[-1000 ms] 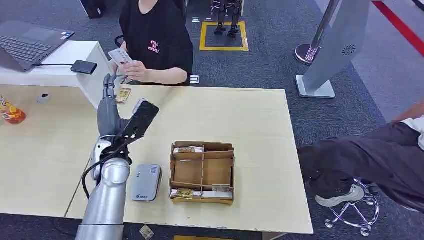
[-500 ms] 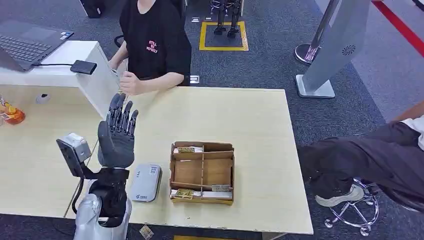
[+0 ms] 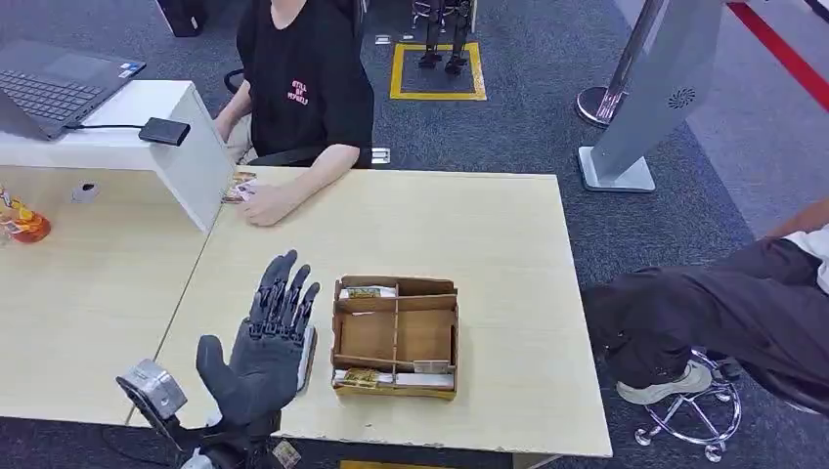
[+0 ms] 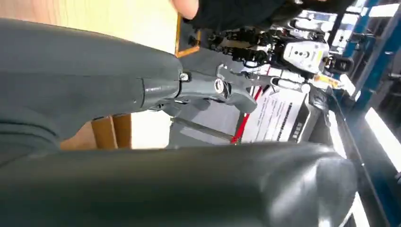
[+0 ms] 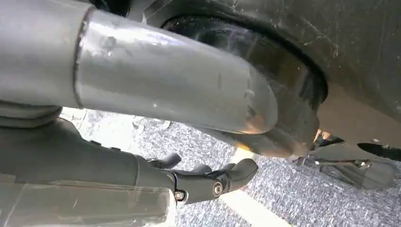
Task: Pass the card to the sensor for recognition and then transmit it.
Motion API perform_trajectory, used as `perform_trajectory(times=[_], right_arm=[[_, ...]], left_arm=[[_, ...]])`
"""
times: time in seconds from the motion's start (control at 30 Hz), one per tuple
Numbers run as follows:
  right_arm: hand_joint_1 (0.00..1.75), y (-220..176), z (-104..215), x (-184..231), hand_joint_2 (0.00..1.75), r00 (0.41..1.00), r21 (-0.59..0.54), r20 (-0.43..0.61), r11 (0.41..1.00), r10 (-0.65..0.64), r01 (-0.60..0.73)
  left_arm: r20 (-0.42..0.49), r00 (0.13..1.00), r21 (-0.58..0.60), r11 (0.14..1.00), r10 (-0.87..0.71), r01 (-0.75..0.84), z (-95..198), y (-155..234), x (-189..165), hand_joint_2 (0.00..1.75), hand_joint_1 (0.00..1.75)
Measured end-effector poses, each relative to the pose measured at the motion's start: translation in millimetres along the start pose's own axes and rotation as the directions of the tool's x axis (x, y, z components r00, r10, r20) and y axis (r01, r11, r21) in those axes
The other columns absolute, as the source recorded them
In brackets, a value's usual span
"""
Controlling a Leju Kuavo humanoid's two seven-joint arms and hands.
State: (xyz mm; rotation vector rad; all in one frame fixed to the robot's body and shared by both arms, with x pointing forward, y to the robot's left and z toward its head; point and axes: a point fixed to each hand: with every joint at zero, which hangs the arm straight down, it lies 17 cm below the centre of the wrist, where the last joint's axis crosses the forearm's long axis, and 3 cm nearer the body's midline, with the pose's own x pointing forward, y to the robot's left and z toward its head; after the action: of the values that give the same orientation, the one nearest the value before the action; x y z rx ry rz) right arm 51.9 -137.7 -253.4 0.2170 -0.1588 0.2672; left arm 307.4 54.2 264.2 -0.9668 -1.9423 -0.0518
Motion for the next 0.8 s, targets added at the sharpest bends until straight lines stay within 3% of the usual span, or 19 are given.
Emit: perform_trajectory(times=[0.13,0.23,0.3,0.33,0.5,0.57,0.8], right_arm=[[0.00,0,1,-4,0.00,1.000,-0.001,0.003,1.000,-0.026,0.026],[0.00,-1,1,-6,0.00,0.997,-0.010,0.013,0.997,-0.076,0.076],[0.00,-1,1,-8,0.00,0.995,-0.013,0.017,0.995,-0.102,0.102],[0.00,0,1,-9,0.00,0.993,-0.015,0.017,0.993,-0.114,0.114],[0.00,2,2,-12,0.00,0.989,-0.013,0.010,0.989,-0.147,0.147],[0.00,2,3,-12,0.00,0.990,-0.011,0.010,0.990,-0.140,0.141],[0.00,-1,3,-11,0.00,0.996,-0.020,0.010,0.996,-0.087,0.087]], left_arm=[[-0.041,0.985,-0.053,0.984,-0.170,0.168,14,-13,-19,1.75,0.00],[-0.070,0.894,-0.103,0.895,-0.442,0.434,23,-18,-36,1.75,0.00],[-0.058,0.788,-0.143,0.786,-0.613,0.601,29,-22,-44,1.75,0.03],[-0.050,0.732,-0.163,0.729,-0.679,0.665,31,-24,-48,1.75,0.17],[0.051,0.425,-0.241,0.402,-0.904,0.883,42,-39,-66,1.75,0.16],[0.112,0.311,-0.262,0.274,-0.944,0.925,46,-47,-74,1.75,0.21],[0.248,0.073,-0.294,-0.003,-0.966,0.956,59,-49,-100,1.75,0.23]])
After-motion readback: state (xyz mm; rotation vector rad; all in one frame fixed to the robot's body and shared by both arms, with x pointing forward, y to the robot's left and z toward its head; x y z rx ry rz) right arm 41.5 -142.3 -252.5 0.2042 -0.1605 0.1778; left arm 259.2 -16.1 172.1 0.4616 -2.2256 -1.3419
